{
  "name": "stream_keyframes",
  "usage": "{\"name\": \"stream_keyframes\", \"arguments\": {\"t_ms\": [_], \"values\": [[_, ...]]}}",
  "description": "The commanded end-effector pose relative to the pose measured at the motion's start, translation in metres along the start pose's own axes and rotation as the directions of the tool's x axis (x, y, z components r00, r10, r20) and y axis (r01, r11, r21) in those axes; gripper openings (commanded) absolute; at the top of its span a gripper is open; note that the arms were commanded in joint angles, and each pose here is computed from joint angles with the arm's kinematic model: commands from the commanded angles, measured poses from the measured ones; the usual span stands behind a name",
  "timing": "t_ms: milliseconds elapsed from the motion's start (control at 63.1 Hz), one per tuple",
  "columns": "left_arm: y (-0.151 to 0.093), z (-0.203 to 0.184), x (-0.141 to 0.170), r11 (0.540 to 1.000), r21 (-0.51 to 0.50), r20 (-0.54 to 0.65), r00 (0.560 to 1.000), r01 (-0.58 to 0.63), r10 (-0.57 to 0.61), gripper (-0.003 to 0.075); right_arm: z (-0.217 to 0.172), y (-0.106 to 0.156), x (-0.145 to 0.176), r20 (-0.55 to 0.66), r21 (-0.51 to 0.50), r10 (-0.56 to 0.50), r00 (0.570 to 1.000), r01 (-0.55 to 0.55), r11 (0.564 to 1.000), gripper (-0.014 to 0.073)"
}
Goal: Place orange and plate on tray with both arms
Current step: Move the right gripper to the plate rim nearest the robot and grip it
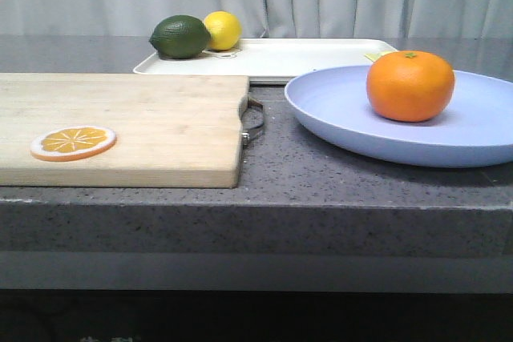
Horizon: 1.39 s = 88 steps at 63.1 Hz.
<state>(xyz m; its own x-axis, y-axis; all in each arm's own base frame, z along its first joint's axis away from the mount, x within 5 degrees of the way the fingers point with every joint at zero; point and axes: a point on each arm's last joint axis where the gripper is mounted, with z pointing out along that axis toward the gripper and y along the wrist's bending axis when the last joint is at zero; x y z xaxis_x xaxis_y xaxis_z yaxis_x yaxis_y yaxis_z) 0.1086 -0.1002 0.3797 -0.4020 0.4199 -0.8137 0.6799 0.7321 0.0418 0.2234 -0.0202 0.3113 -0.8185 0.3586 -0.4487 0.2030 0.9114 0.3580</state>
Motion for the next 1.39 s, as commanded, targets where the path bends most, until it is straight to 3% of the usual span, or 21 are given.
{"name": "stream_keyframes", "arguments": {"t_ms": [0,190,554,792,1061,1378], "values": [[0.001,-0.007,-0.012,1.0,-0.001,0.104,0.994,0.015,-0.015,0.0683,-0.009,0.01,-0.014,0.106,-0.134,0.035,0.994,-0.021,0.991,0.062],[0.001,-0.007,-0.013,1.0,-0.001,0.109,0.994,0.015,-0.015,0.0683,0.01,0.013,-0.021,0.047,-0.234,0.119,0.992,-0.105,0.967,0.062],[0.001,-0.008,-0.016,1.0,0.0,0.148,0.989,0.015,-0.015,0.0683,0.045,0.004,-0.024,-0.095,-0.228,0.169,0.981,-0.187,0.956,0.0601],[0.002,-0.006,-0.018,1.0,-0.02,0.155,0.988,-0.003,0.006,0.0683,0.06,0.001,-0.025,-0.149,-0.235,0.207,0.967,-0.238,0.942,0.0442],[0.002,-0.006,-0.018,1.0,-0.021,0.154,0.988,-0.004,0.007,0.0683,0.072,-0.002,-0.025,-0.195,-0.223,0.219,0.956,-0.26,0.939,0.0345],[0.002,-0.006,-0.018,1.0,-0.021,0.154,0.988,-0.004,0.007,0.0683,0.073,-0.003,-0.024,-0.201,-0.222,0.219,0.955,-0.263,0.939,-0.0003]]}}
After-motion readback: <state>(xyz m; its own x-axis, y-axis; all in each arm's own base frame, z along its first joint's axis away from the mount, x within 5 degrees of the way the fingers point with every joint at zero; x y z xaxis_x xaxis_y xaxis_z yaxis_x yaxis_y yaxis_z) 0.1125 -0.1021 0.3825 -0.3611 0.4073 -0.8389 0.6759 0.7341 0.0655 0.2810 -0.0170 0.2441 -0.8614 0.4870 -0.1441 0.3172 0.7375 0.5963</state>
